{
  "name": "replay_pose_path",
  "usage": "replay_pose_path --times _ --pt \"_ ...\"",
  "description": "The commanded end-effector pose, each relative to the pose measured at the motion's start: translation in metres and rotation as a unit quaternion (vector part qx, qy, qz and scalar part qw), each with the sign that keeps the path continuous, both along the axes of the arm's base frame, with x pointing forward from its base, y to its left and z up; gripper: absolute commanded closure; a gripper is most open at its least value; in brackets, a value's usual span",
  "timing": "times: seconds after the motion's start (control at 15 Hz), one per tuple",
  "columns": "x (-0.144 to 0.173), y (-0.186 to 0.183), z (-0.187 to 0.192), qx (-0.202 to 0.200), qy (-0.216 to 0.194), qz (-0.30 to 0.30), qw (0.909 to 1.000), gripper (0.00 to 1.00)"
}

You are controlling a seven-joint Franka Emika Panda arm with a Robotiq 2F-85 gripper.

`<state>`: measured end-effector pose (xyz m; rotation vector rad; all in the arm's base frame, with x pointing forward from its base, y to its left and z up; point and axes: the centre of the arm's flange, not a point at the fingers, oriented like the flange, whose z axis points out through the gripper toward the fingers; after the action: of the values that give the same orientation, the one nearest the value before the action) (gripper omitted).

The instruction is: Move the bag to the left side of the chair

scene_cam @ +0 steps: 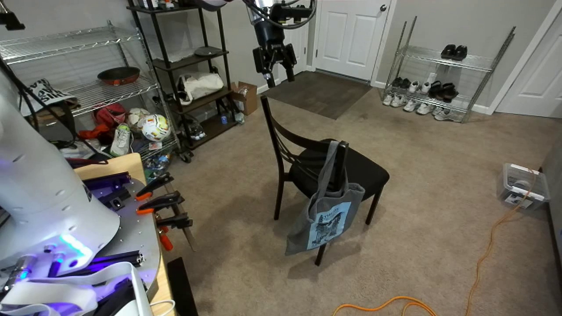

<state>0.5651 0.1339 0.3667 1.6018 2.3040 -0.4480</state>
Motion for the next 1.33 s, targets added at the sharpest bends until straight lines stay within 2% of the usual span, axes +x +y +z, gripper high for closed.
replay_pose_path --times 0.0,0.27,0.53,0.8,1.07,1.27 --pt "0.004 0.004 -0.02 0.049 -0.045 0.02 0.9976 0.0" --pt "0.013 -0.011 -0.042 0.107 -0.082 0.036 0.9903 0.0" --pt "0.016 -0.052 -0.046 0.164 -0.103 0.017 0.9809 0.0" --pt "0.022 -0.099 -0.052 0.197 -0.09 0.017 0.9761 0.0" --pt "0.035 -0.138 -0.058 0.207 -0.049 0.073 0.9743 0.0" --pt "0.044 -0.159 -0.062 0.209 -0.039 0.105 0.9714 0.0"
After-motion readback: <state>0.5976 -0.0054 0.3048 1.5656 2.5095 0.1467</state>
